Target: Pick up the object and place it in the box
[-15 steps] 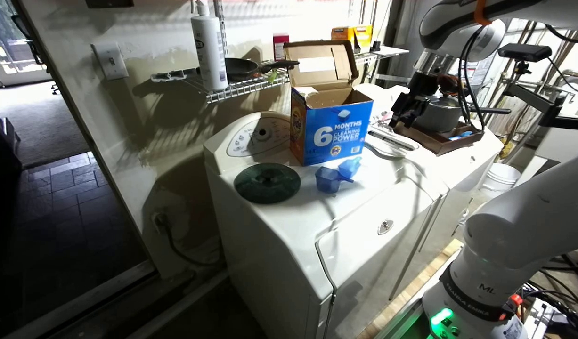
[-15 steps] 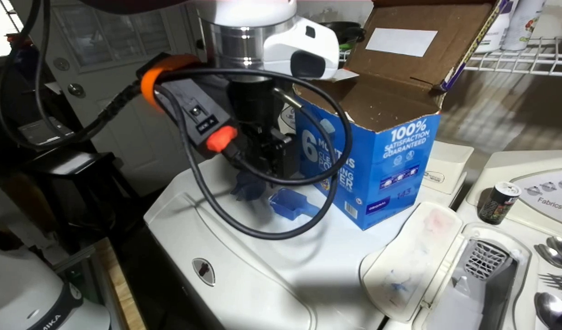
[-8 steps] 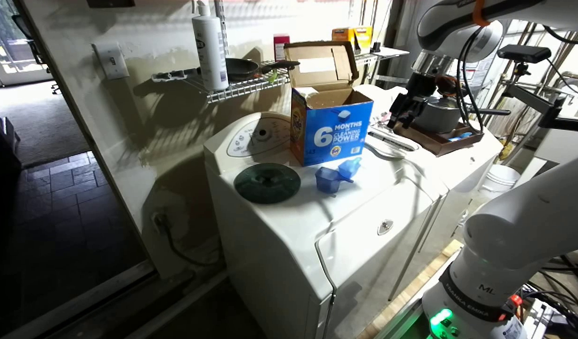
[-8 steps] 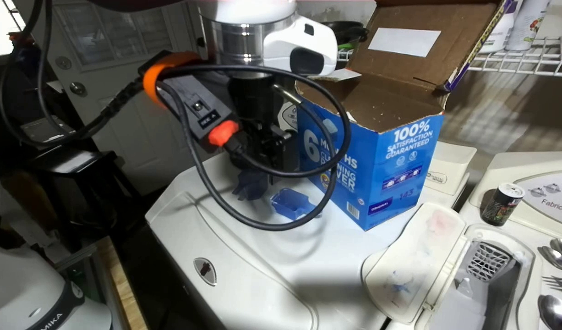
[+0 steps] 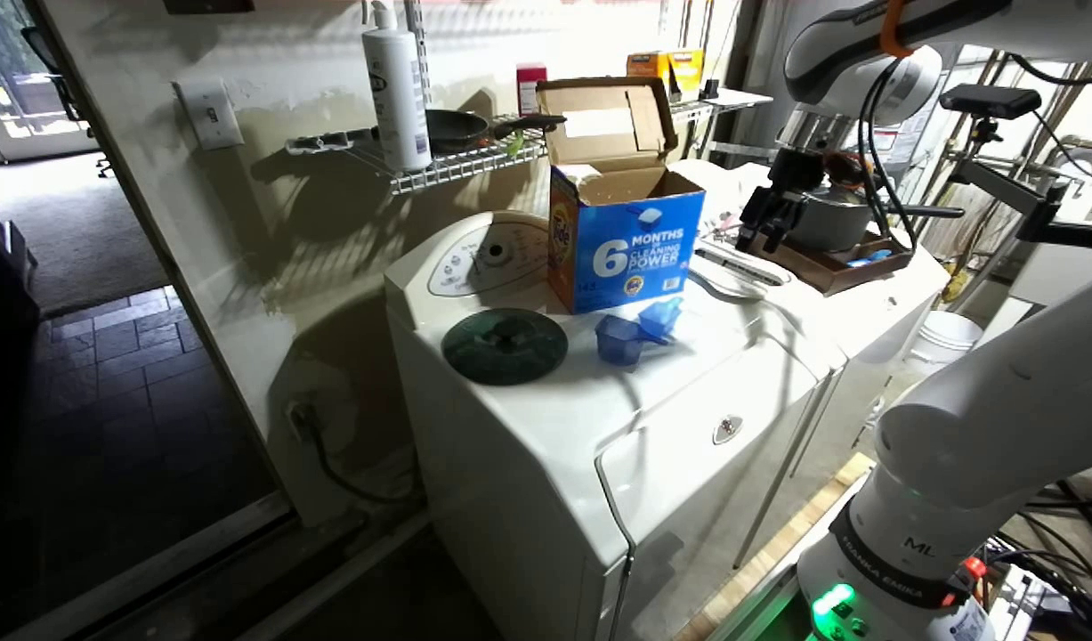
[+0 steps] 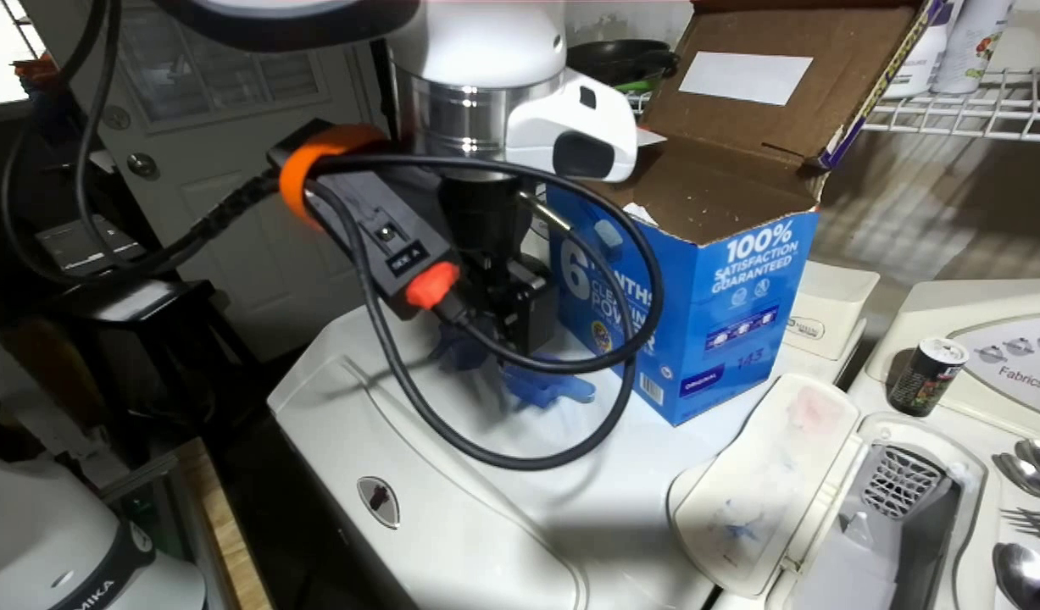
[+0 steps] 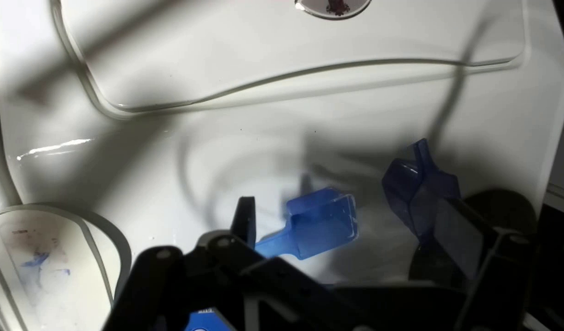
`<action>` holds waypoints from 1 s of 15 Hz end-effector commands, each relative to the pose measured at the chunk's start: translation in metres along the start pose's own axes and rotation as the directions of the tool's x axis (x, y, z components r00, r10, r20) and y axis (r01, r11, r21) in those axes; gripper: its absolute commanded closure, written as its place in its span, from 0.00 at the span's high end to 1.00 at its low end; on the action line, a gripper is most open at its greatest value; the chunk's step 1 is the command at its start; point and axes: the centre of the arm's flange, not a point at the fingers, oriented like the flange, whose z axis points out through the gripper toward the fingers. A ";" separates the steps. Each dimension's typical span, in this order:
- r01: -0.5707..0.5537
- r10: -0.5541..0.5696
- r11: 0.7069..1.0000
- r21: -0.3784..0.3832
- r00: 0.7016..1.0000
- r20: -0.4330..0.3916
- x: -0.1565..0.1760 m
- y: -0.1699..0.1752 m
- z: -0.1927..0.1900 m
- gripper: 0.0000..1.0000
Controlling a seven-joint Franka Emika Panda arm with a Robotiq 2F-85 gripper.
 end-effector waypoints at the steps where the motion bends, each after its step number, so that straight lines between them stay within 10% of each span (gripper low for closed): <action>1: 0.073 -0.074 0.997 0.033 0.996 0.054 0.025 0.032 0.004 1.00; 15: 0.173 -0.163 0.922 0.346 0.985 -0.056 0.088 0.119 0.058 1.00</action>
